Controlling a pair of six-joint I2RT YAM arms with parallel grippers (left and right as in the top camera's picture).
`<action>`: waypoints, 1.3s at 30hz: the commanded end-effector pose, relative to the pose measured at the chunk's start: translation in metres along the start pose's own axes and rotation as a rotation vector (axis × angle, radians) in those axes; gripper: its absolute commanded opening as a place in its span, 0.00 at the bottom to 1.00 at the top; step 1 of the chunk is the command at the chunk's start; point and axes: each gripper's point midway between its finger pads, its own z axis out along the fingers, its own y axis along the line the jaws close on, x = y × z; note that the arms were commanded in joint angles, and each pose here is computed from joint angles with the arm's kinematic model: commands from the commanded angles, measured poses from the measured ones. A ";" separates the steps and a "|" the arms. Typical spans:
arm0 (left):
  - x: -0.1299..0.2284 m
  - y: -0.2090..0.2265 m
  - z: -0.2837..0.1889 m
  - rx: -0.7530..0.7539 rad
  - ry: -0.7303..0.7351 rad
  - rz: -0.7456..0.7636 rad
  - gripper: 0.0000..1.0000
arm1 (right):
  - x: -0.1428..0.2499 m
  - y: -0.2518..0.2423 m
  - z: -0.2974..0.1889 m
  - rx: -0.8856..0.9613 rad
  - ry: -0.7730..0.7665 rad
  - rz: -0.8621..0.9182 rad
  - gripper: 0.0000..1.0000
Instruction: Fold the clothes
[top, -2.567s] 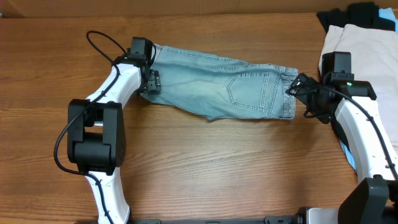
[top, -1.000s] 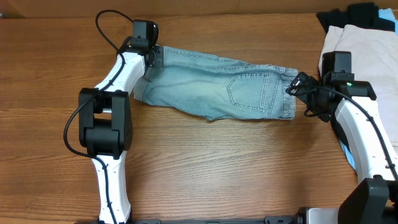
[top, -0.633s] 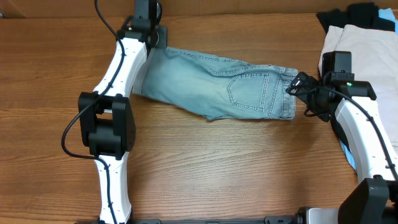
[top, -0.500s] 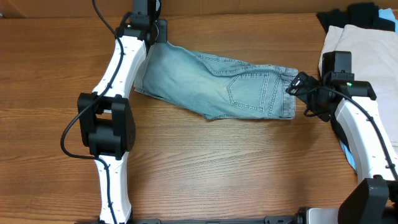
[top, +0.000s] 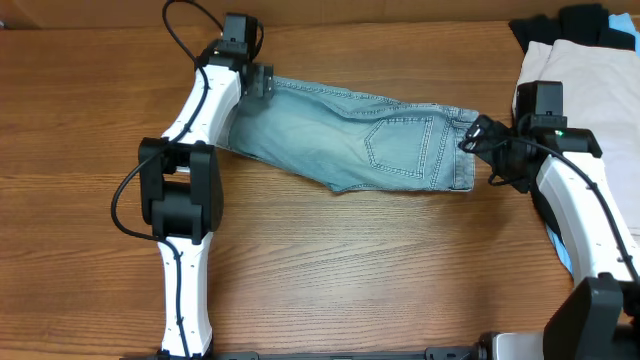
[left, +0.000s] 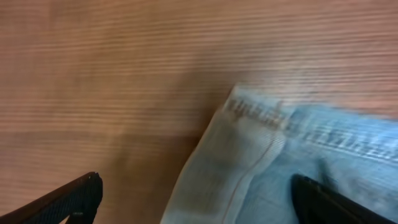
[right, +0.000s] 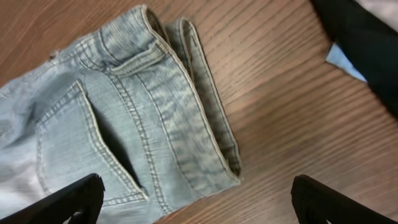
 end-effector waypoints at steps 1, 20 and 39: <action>0.001 0.020 -0.024 -0.035 0.041 -0.079 1.00 | 0.005 -0.002 0.019 0.012 0.047 -0.060 1.00; 0.054 -0.019 -0.034 0.201 0.263 0.034 0.04 | 0.016 0.018 0.054 -0.094 0.144 -0.077 1.00; 0.123 0.026 -0.028 0.024 0.536 -0.083 0.09 | 0.028 0.020 0.051 -0.120 0.197 -0.071 1.00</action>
